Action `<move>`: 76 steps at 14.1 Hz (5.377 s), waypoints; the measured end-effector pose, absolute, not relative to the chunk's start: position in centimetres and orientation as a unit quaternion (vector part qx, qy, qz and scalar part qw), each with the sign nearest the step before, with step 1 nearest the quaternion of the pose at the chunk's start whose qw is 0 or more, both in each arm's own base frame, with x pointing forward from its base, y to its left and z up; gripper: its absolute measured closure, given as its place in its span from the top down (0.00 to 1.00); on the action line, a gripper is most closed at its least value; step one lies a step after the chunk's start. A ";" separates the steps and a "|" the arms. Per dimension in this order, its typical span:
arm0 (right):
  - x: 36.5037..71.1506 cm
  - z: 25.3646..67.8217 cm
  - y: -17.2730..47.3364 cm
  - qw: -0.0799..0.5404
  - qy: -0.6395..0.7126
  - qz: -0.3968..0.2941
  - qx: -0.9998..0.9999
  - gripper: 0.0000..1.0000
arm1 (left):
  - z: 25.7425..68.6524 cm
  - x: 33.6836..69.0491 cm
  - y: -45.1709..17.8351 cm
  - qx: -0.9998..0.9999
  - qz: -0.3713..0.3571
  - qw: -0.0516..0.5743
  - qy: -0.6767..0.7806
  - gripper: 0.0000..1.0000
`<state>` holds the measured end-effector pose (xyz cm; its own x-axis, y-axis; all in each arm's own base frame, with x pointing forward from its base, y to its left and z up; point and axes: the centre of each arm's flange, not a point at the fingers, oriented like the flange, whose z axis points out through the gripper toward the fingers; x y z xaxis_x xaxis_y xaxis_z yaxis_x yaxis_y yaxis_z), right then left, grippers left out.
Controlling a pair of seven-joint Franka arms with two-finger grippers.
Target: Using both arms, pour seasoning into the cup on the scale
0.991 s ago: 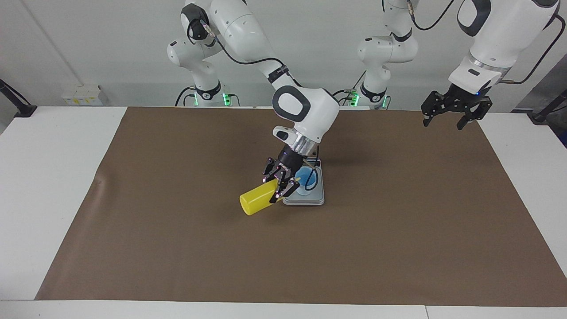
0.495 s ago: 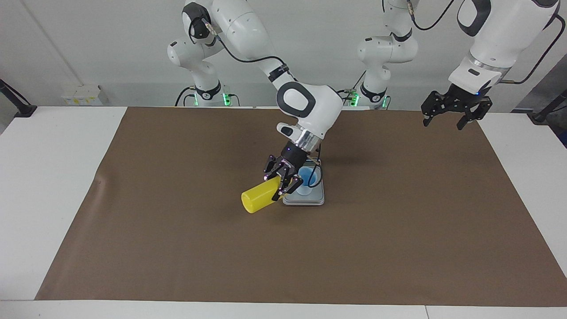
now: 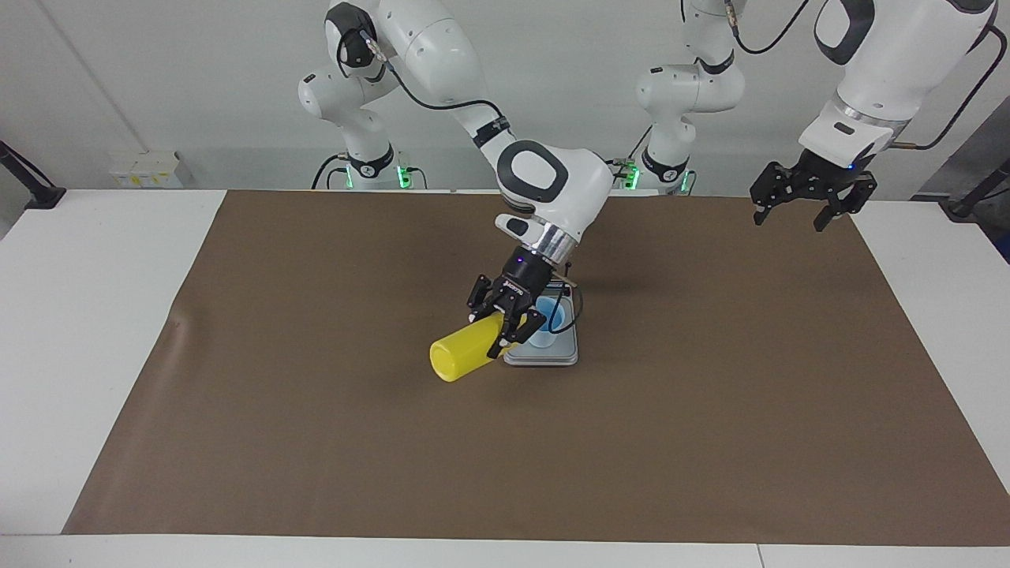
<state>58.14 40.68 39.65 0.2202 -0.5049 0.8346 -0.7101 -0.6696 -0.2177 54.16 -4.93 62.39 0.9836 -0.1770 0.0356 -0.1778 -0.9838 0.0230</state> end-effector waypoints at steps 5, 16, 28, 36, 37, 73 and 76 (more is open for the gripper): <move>58.1 39.7 40.7 0.105 -0.392 0.486 0.774 0.56 | 62.4 54.2 -4.9 0.996 0.017 0.013 -0.089 1.00; 60.5 50.4 32.5 -0.024 -0.620 0.285 0.731 0.56 | 62.4 54.2 -4.9 0.996 0.017 0.013 -0.089 1.00; 65.1 49.0 14.8 -0.101 -0.776 -0.028 0.622 0.56 | 62.4 54.2 -4.9 0.996 0.017 0.013 -0.089 1.00; 63.6 42.3 -1.5 -0.192 -0.733 -0.167 0.631 0.56 | 62.4 54.2 -4.9 0.996 0.017 0.013 -0.089 1.00; 63.0 41.3 -3.0 -0.201 -0.719 -0.178 0.641 0.56 | 62.4 54.2 -4.9 0.996 0.017 0.013 -0.089 1.00; 56.7 47.2 -13.3 -0.123 -0.320 -0.043 0.938 1.00 | 62.4 54.2 -4.9 0.996 0.017 0.013 -0.089 1.00; 56.5 51.2 -8.6 -0.063 -0.243 -0.008 0.968 1.00 | 62.4 54.2 -4.9 0.996 0.017 0.013 -0.089 1.00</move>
